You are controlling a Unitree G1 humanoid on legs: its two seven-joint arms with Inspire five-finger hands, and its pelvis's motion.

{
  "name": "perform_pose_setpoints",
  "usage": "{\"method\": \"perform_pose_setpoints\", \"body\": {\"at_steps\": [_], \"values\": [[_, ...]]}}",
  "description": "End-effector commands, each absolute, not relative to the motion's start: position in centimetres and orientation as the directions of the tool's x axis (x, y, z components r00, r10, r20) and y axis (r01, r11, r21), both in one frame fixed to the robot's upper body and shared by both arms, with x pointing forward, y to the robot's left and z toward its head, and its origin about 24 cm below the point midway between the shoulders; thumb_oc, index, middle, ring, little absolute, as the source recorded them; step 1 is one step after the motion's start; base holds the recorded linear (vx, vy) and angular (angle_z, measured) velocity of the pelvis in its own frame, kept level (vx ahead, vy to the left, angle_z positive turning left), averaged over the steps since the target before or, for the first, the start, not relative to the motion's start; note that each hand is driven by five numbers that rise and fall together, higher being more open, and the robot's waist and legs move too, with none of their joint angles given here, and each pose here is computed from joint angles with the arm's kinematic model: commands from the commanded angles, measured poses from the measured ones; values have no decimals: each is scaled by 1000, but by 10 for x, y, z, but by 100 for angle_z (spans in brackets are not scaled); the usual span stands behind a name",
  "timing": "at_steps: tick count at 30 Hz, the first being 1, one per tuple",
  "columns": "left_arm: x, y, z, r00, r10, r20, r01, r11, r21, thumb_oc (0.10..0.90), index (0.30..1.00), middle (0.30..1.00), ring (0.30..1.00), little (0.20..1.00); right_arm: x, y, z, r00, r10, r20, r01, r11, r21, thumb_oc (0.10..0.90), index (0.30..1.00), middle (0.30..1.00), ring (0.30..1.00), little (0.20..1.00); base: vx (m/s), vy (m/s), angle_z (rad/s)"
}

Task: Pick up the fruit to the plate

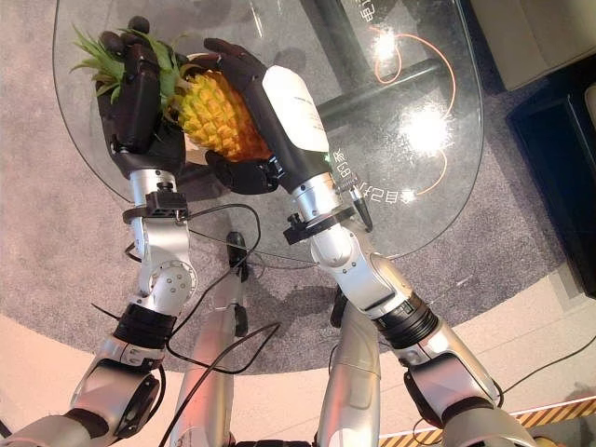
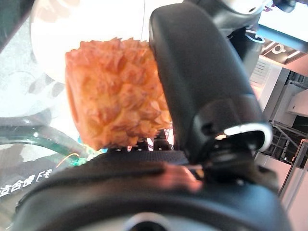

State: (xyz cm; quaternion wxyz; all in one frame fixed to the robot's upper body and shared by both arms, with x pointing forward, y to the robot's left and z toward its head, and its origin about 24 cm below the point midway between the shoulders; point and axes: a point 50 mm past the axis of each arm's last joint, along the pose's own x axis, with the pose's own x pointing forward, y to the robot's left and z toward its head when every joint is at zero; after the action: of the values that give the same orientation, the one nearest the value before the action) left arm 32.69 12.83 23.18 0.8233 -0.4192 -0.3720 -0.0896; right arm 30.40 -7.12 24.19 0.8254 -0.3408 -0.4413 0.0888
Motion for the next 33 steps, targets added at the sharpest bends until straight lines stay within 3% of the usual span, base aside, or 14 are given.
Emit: {"method": "perform_pose_setpoints", "body": {"at_steps": [1, 10, 13, 19, 33], "values": [[294, 141, 297, 372, 226, 900, 636, 644, -425, 100, 300, 300, 300, 200, 282, -78, 302, 384, 297, 874, 220, 890, -399, 800, 900, 900, 900, 900, 0, 0, 0], [295, 139, 299, 363, 198, 910, 647, 650, -399, 100, 300, 300, 300, 200, 280, -78, 303, 397, 307, 865, 135, 913, -386, 800, 900, 900, 900, 900, 0, 0, 0], [295, 137, 299, 359, 185, 915, 656, 647, -389, 100, 300, 300, 300, 200, 281, -76, 301, 440, 314, 841, -1, 937, -349, 800, 900, 900, 900, 900, 0, 0, 0], [295, 135, 299, 355, 171, 919, 667, 642, -377, 100, 300, 300, 300, 200, 280, -74, 296, 459, 316, 830, -89, 946, -311, 800, 900, 900, 900, 900, 0, 0, 0], [297, 134, 298, 364, 180, 914, 700, 594, -396, 100, 300, 300, 300, 200, 280, -73, 298, 455, 319, 831, -75, 944, -321, 800, 900, 900, 900, 900, 0, 0, 0]]}}
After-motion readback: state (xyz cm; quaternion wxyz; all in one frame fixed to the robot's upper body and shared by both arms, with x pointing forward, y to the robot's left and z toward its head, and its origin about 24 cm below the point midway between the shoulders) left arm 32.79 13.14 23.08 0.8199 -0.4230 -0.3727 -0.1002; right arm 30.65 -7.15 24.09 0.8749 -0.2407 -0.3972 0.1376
